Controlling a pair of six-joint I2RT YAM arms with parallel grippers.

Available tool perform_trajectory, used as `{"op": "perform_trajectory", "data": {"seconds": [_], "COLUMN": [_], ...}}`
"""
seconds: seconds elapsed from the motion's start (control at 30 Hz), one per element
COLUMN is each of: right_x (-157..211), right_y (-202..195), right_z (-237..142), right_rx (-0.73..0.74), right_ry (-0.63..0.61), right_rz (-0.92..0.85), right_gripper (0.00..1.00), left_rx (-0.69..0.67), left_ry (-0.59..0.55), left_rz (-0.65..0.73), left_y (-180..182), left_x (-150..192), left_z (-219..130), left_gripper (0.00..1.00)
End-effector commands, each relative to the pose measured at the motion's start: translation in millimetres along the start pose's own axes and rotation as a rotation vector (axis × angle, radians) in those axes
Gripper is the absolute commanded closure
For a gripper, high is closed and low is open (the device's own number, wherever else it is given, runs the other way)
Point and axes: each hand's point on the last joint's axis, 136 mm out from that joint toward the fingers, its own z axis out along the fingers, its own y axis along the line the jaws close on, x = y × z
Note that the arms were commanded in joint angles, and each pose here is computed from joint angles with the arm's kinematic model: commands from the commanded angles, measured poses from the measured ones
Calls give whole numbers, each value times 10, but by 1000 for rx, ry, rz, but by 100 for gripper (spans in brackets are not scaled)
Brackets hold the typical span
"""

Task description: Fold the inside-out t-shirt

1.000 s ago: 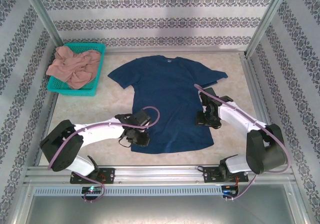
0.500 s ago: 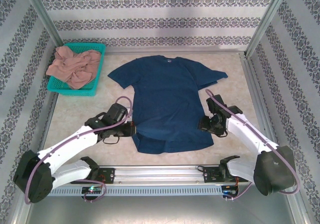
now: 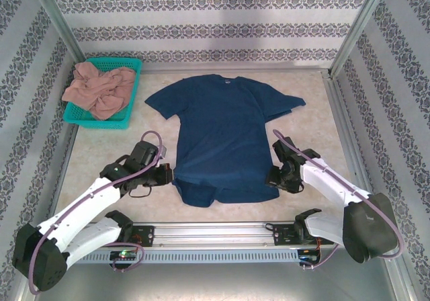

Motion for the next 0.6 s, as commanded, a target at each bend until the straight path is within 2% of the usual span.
{"op": "perform_trajectory", "data": {"seconds": [0.0, 0.13, 0.3, 0.43, 0.57], "right_x": [59, 79, 73, 83, 110], "right_y": [-33, 34, 0, 82, 239], "right_z": [29, 48, 66, 101, 182], "right_rx": [24, 15, 73, 77, 52], "right_ry": [8, 30, 52, 73, 98], "right_rz": [11, -4, -17, -32, -41], "right_gripper": [46, 50, 48, 48, 50], "left_rx": [-24, -21, -24, -47, -55], "left_ry": [23, 13, -29, -97, -99], "left_rz": [-33, -30, -15, 4, 3], "left_y": [75, 61, 18, 7, 31], "left_x": [61, 43, -53, -192, -204], "left_z": [-26, -52, -177, -348, -376], "left_gripper": [100, 100, 100, 100, 100]}}
